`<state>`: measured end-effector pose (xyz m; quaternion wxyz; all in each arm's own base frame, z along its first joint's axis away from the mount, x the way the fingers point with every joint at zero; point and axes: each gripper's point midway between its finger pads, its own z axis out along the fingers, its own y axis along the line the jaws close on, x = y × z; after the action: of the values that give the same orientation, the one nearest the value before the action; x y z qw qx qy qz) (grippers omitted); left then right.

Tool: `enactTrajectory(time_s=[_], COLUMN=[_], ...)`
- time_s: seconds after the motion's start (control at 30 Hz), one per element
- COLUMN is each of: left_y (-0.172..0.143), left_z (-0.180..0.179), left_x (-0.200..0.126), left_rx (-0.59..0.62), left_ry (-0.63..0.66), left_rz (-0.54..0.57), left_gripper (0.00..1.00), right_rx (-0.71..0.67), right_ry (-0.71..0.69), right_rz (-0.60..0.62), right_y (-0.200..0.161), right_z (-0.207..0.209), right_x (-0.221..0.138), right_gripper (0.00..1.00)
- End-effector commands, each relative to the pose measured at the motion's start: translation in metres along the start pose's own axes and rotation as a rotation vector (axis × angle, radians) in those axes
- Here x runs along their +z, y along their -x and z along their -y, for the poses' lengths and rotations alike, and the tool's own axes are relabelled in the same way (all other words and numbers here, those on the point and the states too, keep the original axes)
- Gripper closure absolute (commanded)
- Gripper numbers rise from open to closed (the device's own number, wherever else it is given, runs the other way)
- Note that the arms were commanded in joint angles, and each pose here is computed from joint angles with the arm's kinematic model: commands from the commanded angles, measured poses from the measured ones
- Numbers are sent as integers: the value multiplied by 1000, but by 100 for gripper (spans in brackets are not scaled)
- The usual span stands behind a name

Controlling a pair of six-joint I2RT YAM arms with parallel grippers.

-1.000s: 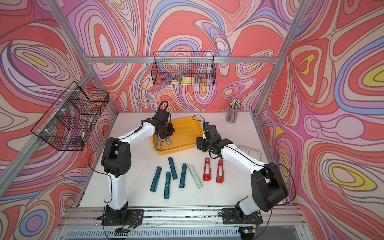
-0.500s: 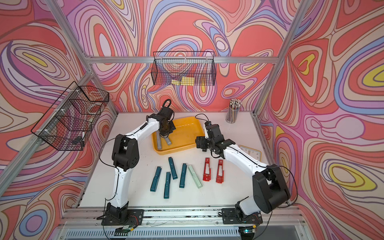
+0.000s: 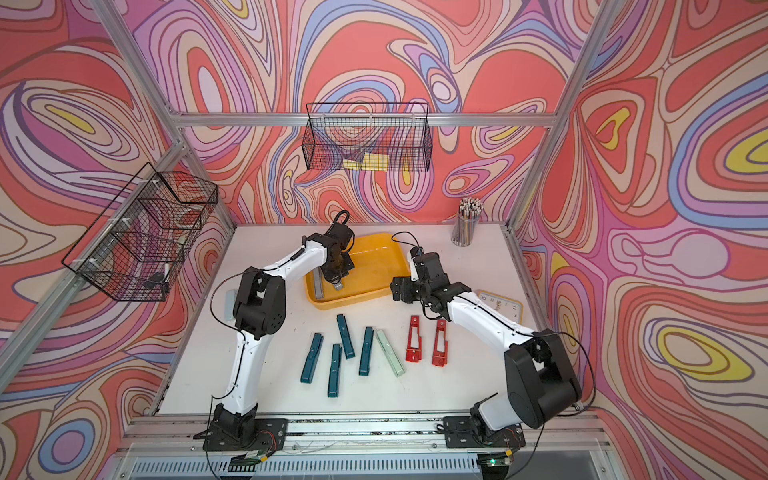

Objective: Put the pruning pliers into the storage box
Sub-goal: Adjust the pruning pliers in the storage box.

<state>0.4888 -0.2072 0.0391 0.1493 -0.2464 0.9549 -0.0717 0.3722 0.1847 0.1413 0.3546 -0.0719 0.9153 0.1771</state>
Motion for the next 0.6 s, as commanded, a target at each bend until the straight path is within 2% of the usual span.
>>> enactTrajectory(time_s=[0.0, 0.57], left_y=[-5, -10], left_z=[-14, -38], left_x=[4, 3], left_rx=[-16, 10], left_ry=[71, 159], left_rz=[-3, 10], left_gripper=[100, 100], right_rx=[9, 14], right_ry=[-3, 23], right_rz=[1, -20], right_y=[-4, -7], right_z=[3, -1], right_x=[2, 7], right_gripper=[10, 10])
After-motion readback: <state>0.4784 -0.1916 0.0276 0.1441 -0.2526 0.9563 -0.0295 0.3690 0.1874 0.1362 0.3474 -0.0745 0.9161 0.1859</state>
